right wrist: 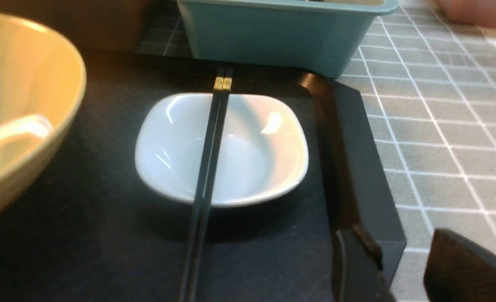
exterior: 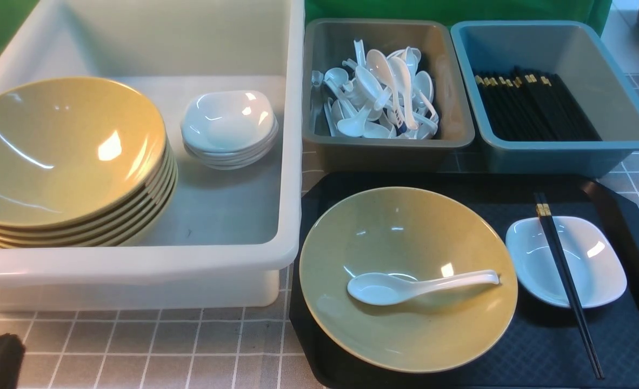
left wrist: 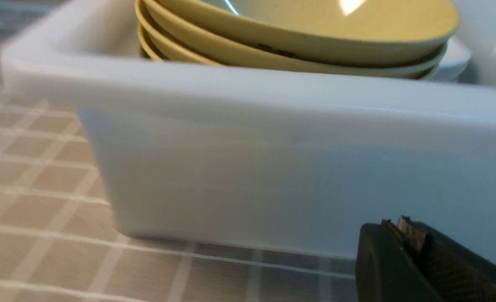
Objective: On grey table put chopsticks spoon bowls plates into blue grey white boxes.
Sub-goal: 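Move the grippers toward the tableware on the black tray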
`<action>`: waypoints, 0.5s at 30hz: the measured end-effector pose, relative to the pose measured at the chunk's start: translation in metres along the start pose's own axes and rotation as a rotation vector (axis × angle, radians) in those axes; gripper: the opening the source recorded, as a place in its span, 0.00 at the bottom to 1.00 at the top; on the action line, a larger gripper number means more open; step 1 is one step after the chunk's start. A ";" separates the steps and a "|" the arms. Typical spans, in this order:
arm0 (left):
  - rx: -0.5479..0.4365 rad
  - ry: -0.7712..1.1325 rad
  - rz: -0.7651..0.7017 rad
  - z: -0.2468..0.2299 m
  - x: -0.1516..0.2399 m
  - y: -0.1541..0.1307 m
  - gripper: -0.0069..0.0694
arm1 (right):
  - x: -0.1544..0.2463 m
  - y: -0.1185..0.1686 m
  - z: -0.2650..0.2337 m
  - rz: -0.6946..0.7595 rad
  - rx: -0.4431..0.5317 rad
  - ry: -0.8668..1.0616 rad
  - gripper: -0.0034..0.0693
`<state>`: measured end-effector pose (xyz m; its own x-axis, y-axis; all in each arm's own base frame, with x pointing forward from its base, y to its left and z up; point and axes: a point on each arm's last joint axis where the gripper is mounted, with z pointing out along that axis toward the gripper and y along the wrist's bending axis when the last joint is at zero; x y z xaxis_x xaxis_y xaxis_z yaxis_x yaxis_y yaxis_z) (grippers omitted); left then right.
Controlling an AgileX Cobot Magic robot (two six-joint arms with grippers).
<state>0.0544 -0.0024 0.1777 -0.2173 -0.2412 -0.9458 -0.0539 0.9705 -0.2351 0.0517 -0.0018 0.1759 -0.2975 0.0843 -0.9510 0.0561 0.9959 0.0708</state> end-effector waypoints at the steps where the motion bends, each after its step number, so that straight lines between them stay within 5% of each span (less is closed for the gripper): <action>1: 0.014 -0.001 -0.068 0.000 0.000 -0.002 0.08 | 0.000 0.000 0.000 0.052 -0.001 0.000 0.37; 4: 0.083 0.003 -0.388 0.000 -0.001 -0.007 0.08 | 0.000 0.002 0.000 0.306 -0.019 0.000 0.37; 8: 0.161 0.028 -0.674 -0.001 -0.002 -0.014 0.08 | -0.001 0.008 0.000 0.973 -0.092 0.033 0.37; 12: 0.197 0.038 -0.787 -0.002 -0.004 -0.017 0.08 | -0.001 0.010 0.000 1.133 -0.104 0.047 0.37; 15: 0.206 0.039 -0.817 -0.002 -0.004 -0.018 0.08 | -0.001 0.010 0.000 1.087 -0.104 0.045 0.37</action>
<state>0.0544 -0.0189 0.1862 -0.2211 -0.8635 -0.4533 -0.0304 0.4707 -0.8818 0.0522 0.0077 0.1775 -0.1721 0.9196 -0.3531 0.2293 0.3860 0.8935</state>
